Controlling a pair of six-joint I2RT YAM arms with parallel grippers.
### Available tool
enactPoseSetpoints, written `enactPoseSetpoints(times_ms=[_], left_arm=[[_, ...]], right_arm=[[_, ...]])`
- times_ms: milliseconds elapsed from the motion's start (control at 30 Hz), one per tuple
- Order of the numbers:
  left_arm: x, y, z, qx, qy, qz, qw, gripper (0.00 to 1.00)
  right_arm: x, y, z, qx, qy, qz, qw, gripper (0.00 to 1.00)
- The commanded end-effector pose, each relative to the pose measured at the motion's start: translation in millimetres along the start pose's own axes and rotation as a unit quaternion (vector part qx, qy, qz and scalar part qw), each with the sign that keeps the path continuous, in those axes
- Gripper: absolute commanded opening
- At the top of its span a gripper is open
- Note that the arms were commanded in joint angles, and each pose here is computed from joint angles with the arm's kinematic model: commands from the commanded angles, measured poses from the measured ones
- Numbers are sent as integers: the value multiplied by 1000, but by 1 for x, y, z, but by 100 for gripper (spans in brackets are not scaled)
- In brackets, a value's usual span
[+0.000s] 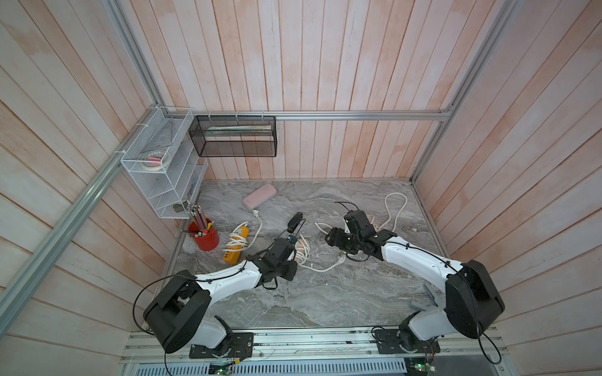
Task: Wrap the cord around the power strip
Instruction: Place the power strip at the center of the board.
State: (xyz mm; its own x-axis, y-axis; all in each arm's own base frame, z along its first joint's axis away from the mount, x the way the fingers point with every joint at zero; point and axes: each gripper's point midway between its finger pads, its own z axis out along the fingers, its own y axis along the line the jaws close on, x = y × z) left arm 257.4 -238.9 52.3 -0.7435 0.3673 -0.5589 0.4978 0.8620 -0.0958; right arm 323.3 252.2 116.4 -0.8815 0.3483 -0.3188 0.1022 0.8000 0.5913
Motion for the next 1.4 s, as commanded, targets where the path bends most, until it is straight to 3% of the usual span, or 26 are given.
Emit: enactPoseSetpoints(times_ms=[0, 167, 600, 833, 900, 1000, 1133, 1200, 1367], left_arm=[[3, 14, 1, -80, -2, 9, 997, 0], [2, 7, 0, -96, -22, 21, 995, 0], [-2, -11, 7, -97, -35, 48, 994, 1], [-17, -17, 4, -88, -51, 68, 992, 6], [-21, -20, 1, -84, -54, 70, 993, 10], [-30, -29, -13, -58, -66, 69, 994, 29], [-45, -52, -46, 33, -82, 48, 995, 52], [-53, -58, -66, 87, -89, 26, 992, 59], [-69, -45, -105, 154, -113, -32, 981, 61]], right_arm=[[6, 30, 21, -51, 33, 100, 993, 74], [34, 37, 41, -47, 74, 145, 986, 75], [82, 50, 71, -48, 167, 170, 970, 77], [102, 42, 88, -30, 202, 172, 964, 69], [100, 42, 91, -34, 199, 163, 966, 61], [91, 47, 91, -54, 179, 129, 974, 49], [73, 67, 92, -139, 146, 63, 977, 36], [65, 88, 88, -206, 120, 20, 971, 34], [60, 131, 82, -340, 98, -41, 934, 30]])
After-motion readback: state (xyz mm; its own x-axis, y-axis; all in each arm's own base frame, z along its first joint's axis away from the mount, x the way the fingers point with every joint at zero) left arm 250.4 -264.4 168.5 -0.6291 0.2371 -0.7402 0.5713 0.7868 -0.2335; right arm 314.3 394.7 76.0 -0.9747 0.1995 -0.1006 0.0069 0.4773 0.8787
